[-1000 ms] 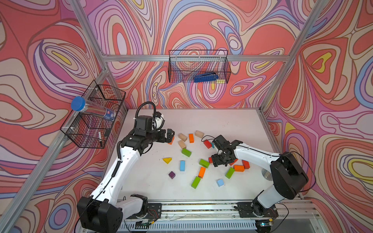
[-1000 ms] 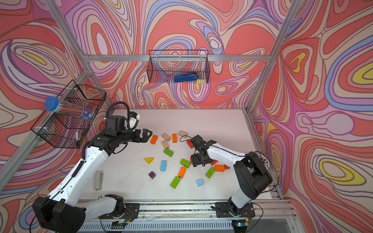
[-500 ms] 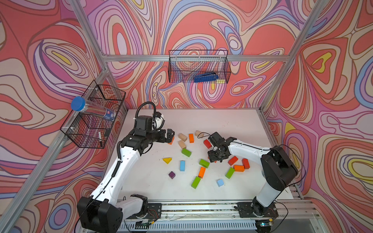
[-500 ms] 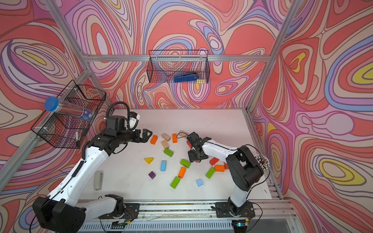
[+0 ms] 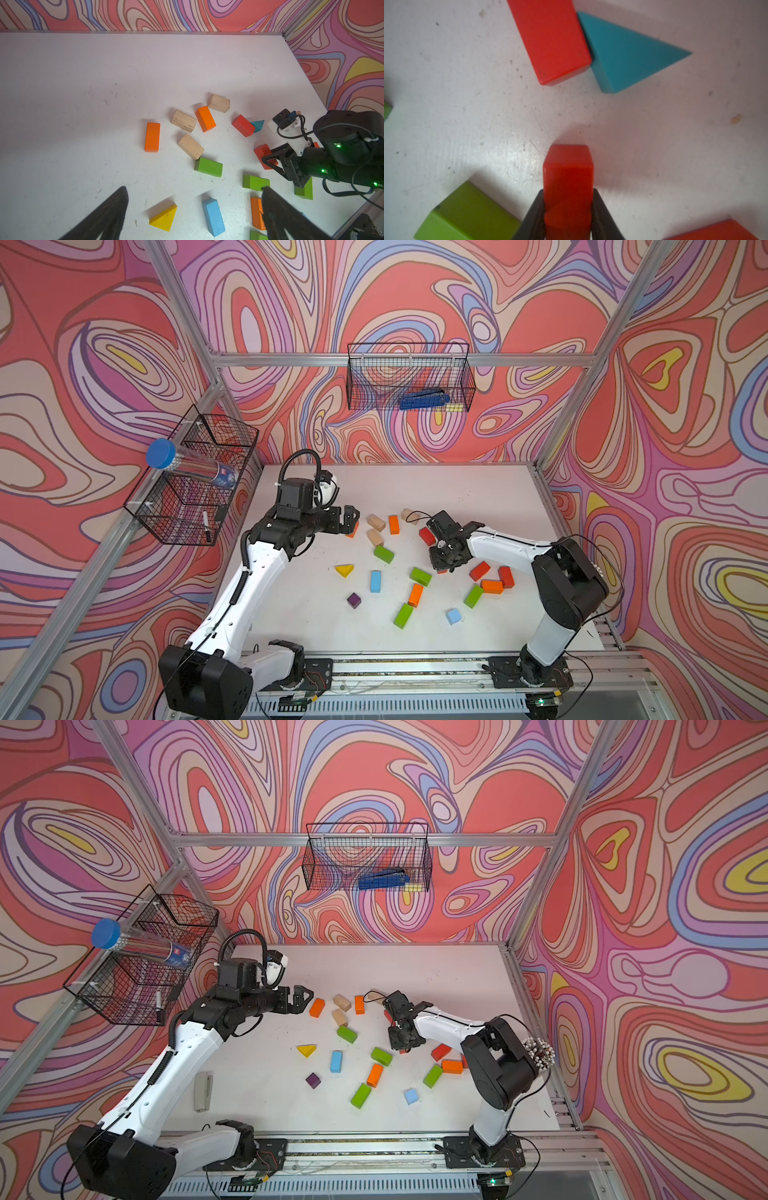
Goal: Assemble a heart with building blocks
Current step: Move the building block to the center of the board.
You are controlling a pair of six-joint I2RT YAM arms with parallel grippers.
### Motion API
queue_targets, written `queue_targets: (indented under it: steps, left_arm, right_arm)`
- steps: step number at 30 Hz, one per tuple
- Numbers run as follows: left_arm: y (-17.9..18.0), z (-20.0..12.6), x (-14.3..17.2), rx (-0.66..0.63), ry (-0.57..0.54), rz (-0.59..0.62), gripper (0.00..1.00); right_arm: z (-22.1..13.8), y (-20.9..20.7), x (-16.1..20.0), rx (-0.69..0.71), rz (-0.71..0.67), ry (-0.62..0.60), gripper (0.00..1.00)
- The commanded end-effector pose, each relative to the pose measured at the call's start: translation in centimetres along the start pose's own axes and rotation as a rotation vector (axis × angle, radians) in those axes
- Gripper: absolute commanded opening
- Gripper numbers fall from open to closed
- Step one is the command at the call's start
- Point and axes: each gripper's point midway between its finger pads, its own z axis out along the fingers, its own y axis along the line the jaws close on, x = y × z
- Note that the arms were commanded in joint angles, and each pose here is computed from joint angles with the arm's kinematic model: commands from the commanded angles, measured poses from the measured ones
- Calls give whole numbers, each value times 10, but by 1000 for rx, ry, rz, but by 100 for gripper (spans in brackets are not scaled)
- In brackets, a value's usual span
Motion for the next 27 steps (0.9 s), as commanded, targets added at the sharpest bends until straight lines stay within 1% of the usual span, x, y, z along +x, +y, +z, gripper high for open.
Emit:
queue_targets:
  steps: [1,8,10,20,27]
  left_arm:
    - [-2,2,4,14,15,-2,100]
    - [-2,0,4,11,11,-1,100]
    - [-2,0,3,12,9,0,100]
    - [-2,1,4,16,16,-7,100]
    - [-2,0,3,10,11,-5,100]
  right_arm:
    - [6,-16,14,84,69,30,26]
    - [2,-38,13,185,147,25,23]
    - [9,-47,15,208,182,45,23]
    - [12,-81,-7,170,374,25,22]
    - [13,-89,-33,131,458,-7,23]
